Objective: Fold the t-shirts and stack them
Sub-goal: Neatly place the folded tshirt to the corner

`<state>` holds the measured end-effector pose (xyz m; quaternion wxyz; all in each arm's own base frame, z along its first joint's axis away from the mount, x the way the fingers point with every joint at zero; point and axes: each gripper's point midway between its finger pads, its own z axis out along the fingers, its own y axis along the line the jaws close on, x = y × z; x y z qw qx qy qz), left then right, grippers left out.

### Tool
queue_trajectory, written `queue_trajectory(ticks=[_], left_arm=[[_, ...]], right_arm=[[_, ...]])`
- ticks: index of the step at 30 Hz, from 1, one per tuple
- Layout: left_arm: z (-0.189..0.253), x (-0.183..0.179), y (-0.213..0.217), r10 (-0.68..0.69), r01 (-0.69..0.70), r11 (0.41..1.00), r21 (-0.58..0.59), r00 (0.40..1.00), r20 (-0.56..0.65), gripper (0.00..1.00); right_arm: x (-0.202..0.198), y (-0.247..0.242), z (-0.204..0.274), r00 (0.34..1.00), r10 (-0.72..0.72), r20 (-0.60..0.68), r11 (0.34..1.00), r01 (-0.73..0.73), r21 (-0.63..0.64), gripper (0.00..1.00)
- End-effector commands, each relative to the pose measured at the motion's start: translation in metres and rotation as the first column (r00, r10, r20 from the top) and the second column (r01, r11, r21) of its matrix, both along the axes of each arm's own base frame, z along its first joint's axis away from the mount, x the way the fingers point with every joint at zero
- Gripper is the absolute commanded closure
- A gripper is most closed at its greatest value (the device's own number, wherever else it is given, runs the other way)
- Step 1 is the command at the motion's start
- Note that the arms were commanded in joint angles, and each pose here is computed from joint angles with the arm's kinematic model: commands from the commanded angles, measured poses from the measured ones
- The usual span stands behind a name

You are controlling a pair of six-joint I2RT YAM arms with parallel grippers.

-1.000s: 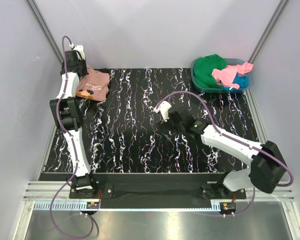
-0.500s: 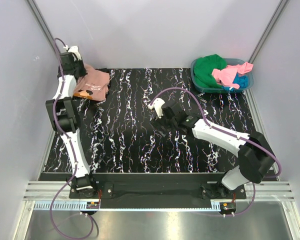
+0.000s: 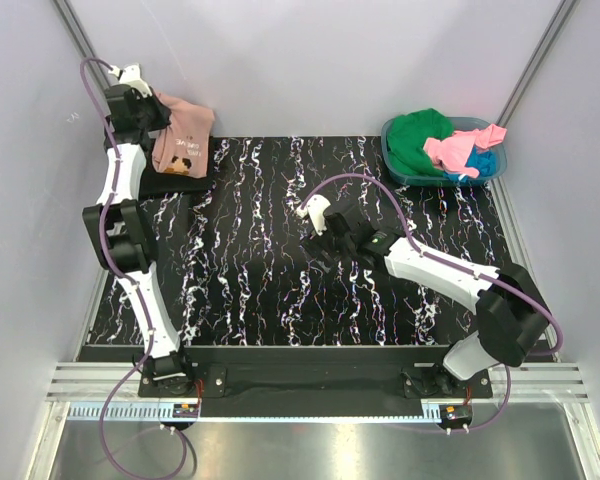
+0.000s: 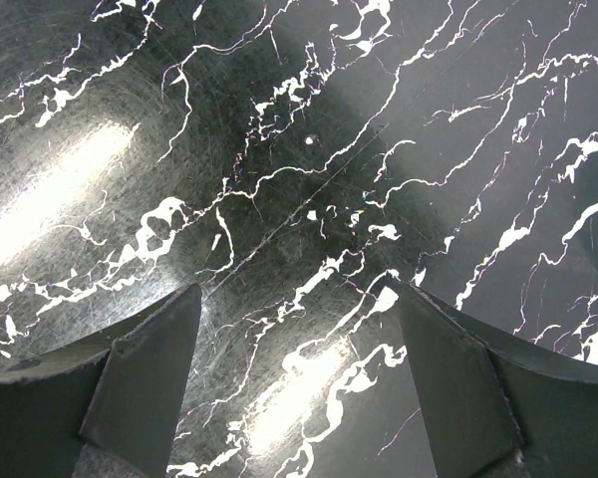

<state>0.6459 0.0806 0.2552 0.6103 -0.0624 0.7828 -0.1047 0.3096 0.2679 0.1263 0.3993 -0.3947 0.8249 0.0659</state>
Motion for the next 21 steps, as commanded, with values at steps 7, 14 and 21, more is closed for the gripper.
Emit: queue_trajectory(ticks=[7,14,21], left_arm=[[-0.021,0.032,0.050,0.053,-0.051,0.998,-0.047,0.997,0.054,1.00],[-0.042,0.040,0.075,0.088,-0.088,0.996,-0.008,0.995,0.039,1.00],[0.019,0.027,0.048,0.056,-0.051,0.998,-0.042,0.992,0.116,1.00]], right_arm=[[0.008,0.005,0.011,1.000,-0.017,0.022,0.999,0.016,0.050,0.13],[0.014,0.010,0.004,1.000,-0.020,-0.001,0.999,0.020,0.032,0.14],[0.018,0.015,0.006,1.000,-0.027,-0.013,0.999,0.028,0.043,0.14]])
